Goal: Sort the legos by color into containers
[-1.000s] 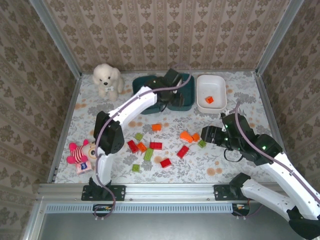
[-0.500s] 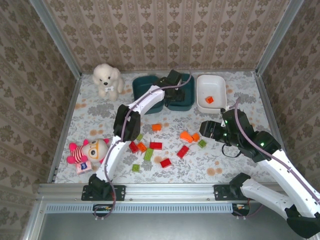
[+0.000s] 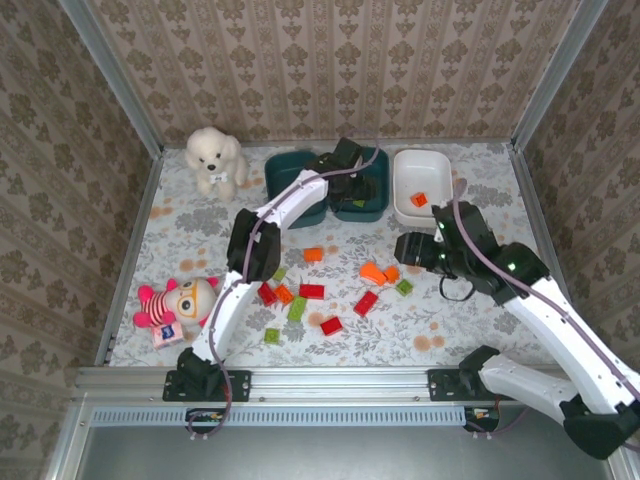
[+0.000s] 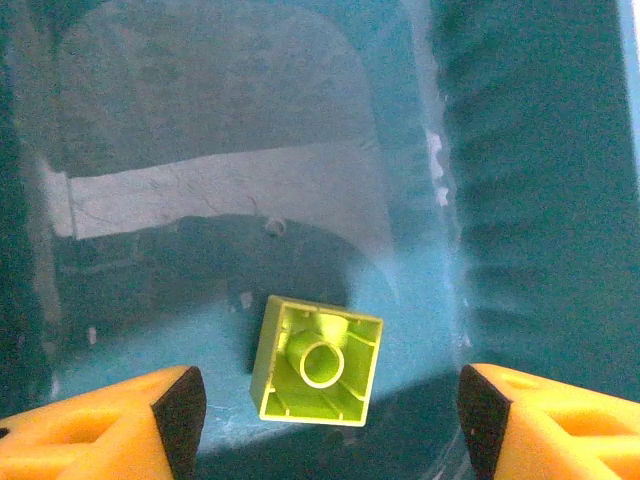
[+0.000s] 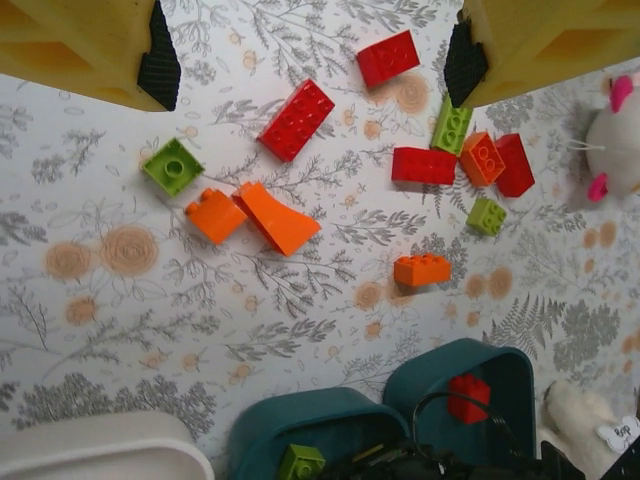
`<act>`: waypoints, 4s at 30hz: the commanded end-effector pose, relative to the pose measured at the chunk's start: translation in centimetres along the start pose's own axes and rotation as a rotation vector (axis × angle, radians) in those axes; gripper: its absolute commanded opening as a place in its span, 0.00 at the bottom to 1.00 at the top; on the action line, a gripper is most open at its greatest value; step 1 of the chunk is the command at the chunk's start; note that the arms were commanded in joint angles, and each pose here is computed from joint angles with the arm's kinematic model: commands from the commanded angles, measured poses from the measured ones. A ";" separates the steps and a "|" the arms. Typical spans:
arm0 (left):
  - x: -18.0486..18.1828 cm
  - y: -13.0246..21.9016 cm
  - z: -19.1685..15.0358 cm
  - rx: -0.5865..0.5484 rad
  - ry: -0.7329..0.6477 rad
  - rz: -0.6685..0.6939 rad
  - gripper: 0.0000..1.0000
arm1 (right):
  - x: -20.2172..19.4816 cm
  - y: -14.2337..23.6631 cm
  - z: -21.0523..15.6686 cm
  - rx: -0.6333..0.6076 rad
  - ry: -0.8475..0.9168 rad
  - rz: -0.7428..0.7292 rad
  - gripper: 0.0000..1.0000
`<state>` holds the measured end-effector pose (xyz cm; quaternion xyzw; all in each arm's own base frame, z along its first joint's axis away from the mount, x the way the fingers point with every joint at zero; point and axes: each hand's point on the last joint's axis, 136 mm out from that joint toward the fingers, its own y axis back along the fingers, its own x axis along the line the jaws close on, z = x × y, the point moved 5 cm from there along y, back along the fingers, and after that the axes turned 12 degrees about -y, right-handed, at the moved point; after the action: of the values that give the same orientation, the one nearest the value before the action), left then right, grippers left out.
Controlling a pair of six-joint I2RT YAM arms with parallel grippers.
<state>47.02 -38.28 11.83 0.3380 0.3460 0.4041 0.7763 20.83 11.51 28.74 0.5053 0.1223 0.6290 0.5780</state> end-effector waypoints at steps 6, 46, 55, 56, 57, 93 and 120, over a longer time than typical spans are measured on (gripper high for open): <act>-1.4 16.7 5.0 -0.293 0.134 -0.105 0.72 | 2.0 -4.6 1.9 0.135 0.287 -0.151 0.70; 6.0 29.8 -19.7 -0.236 0.398 -0.005 0.73 | -1.1 -24.5 -6.7 0.655 0.707 -0.513 0.51; 5.6 29.1 -19.5 -0.221 0.376 -0.016 0.73 | 1.0 -23.3 -5.3 0.570 0.684 -0.444 0.29; 5.5 28.8 -19.5 -0.213 0.368 -0.018 0.73 | 1.5 -22.8 -4.8 0.548 0.679 -0.436 0.28; 5.3 28.7 -19.5 -0.206 0.360 -0.023 0.73 | 1.9 -22.2 -4.3 0.526 0.671 -0.429 0.27; -1.4 25.5 -15.3 -0.090 0.059 -0.084 0.72 | -12.1 -25.2 17.9 0.079 0.004 -0.801 0.24; -7.4 18.7 -23.1 0.289 -0.457 -0.108 0.69 | 5.1 -0.6 7.1 -0.188 0.072 0.166 0.72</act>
<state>18.41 -30.15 17.66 0.4682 0.2680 0.2430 0.8062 31.52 11.70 32.75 0.4146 0.1005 0.6543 0.6244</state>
